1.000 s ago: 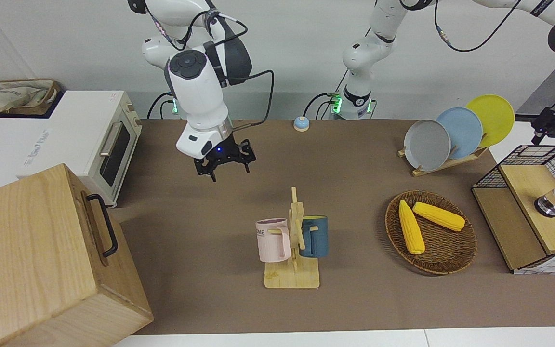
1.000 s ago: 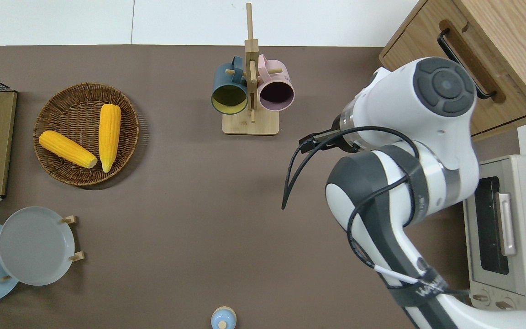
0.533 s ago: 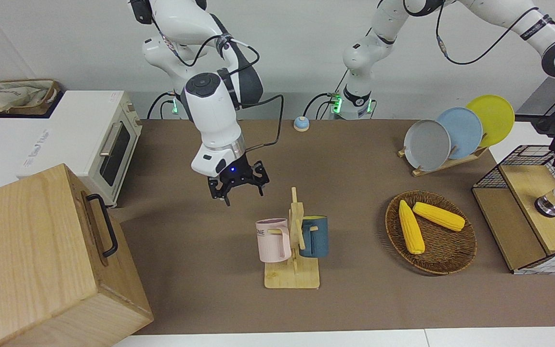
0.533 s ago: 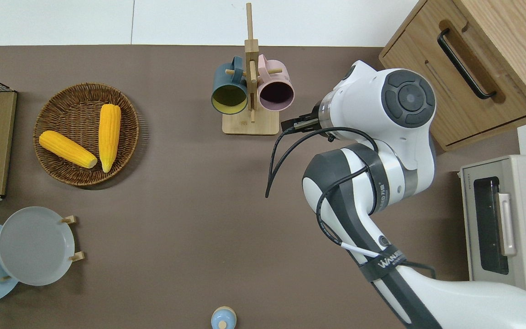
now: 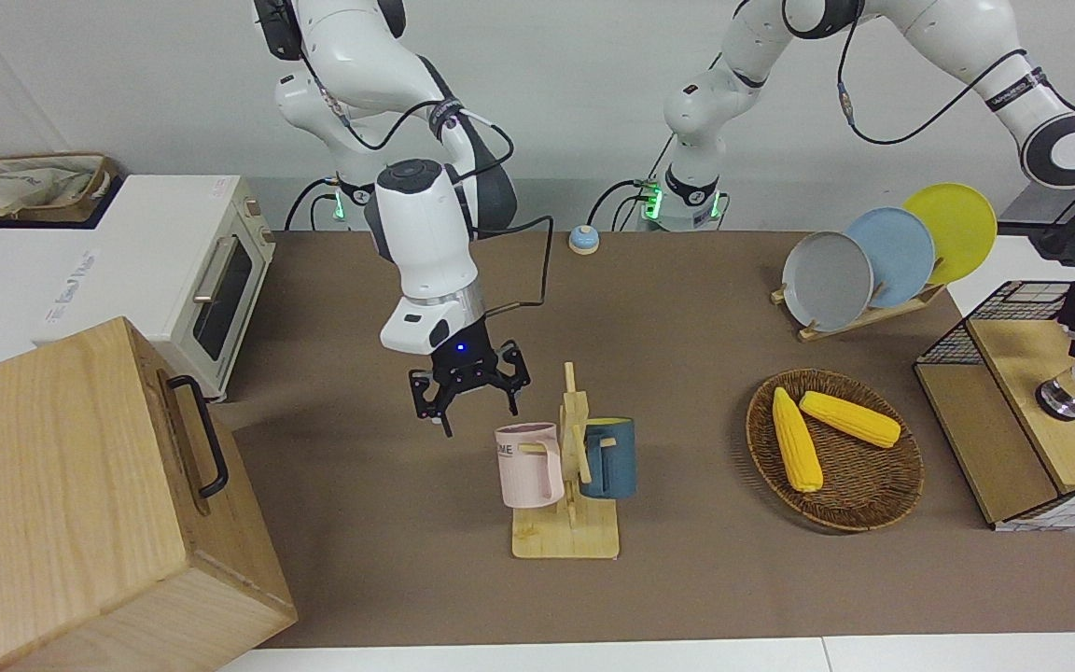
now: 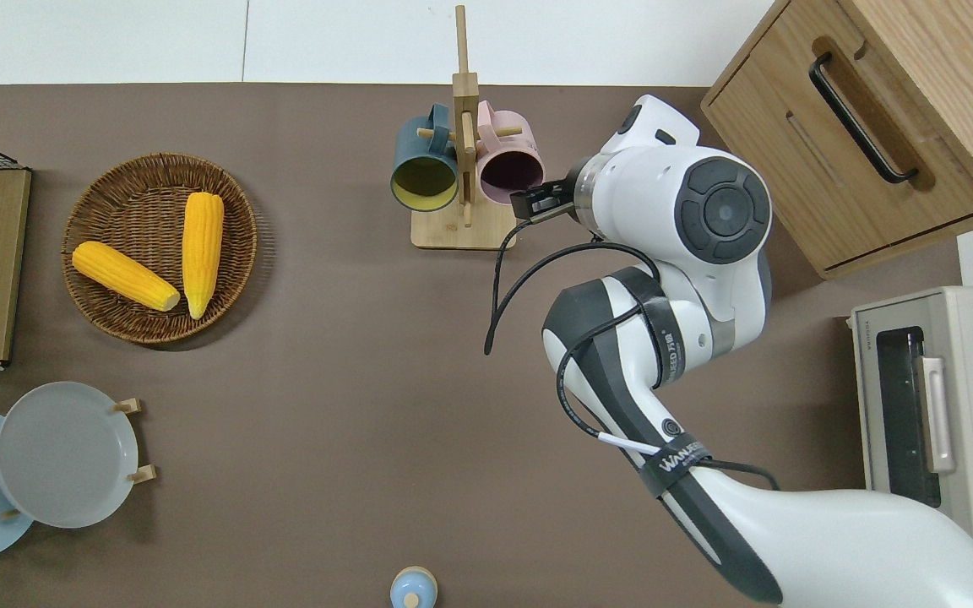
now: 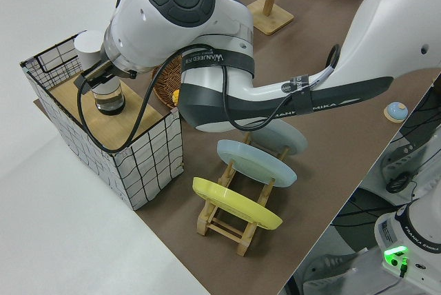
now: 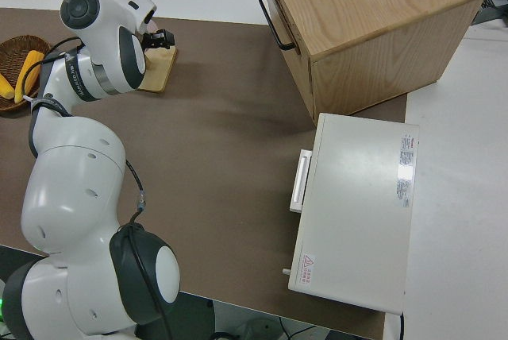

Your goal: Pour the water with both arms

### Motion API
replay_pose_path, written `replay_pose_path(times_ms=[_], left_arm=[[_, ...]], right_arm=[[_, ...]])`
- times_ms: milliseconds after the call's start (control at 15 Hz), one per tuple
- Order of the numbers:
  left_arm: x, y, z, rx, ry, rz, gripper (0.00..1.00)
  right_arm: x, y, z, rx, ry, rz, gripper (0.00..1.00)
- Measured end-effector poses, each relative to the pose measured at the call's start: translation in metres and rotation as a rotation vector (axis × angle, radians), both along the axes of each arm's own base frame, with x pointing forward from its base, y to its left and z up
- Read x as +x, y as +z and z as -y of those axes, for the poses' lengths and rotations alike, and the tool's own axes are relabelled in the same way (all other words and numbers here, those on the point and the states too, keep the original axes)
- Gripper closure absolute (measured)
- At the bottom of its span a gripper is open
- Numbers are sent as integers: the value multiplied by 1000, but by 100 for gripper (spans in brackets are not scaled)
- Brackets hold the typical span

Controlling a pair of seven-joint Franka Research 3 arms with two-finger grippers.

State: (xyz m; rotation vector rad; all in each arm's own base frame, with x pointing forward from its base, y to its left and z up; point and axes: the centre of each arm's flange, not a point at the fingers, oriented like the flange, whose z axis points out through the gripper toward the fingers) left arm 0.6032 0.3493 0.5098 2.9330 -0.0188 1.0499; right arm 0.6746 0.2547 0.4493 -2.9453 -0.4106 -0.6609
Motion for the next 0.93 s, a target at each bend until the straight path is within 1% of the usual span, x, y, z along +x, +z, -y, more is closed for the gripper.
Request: replay_pose_path(times_ms=[67, 200, 267, 333, 467, 533, 667, 733, 800, 867, 933], left_arm=[[1, -5, -2, 1, -14, 13, 0], [2, -11, -5, 3, -20, 29, 0], [3, -13, -6, 4, -19, 33, 0], [3, -15, -7, 4, -13, 38, 0], [4, -17, -9, 0, 2, 52, 0], [5, -18, -9, 0, 10, 60, 0], [6, -21, -9, -3, 16, 65, 0], [7, -23, -9, -4, 18, 66, 0], [7, -24, -10, -5, 20, 66, 0], [8, -25, -10, -8, 23, 68, 0], [8, -26, -10, -11, 26, 70, 0]], right_arm=[[1, -2, 0, -16, 8, 9, 2], [2, -3, -2, -35, 25, 20, 3], [2, -3, -3, -44, 35, 27, 3], [4, -2, -4, -52, 45, 34, 6], [6, -2, -6, -62, 63, 42, 8], [8, -3, -7, -68, 76, 46, 17], [11, -6, -8, -74, 97, 56, 39], [14, -7, -10, -75, 102, 63, 44], [17, -7, -11, -75, 106, 69, 44], [20, -7, -12, -76, 109, 74, 50], [22, -7, -13, -75, 110, 77, 60]])
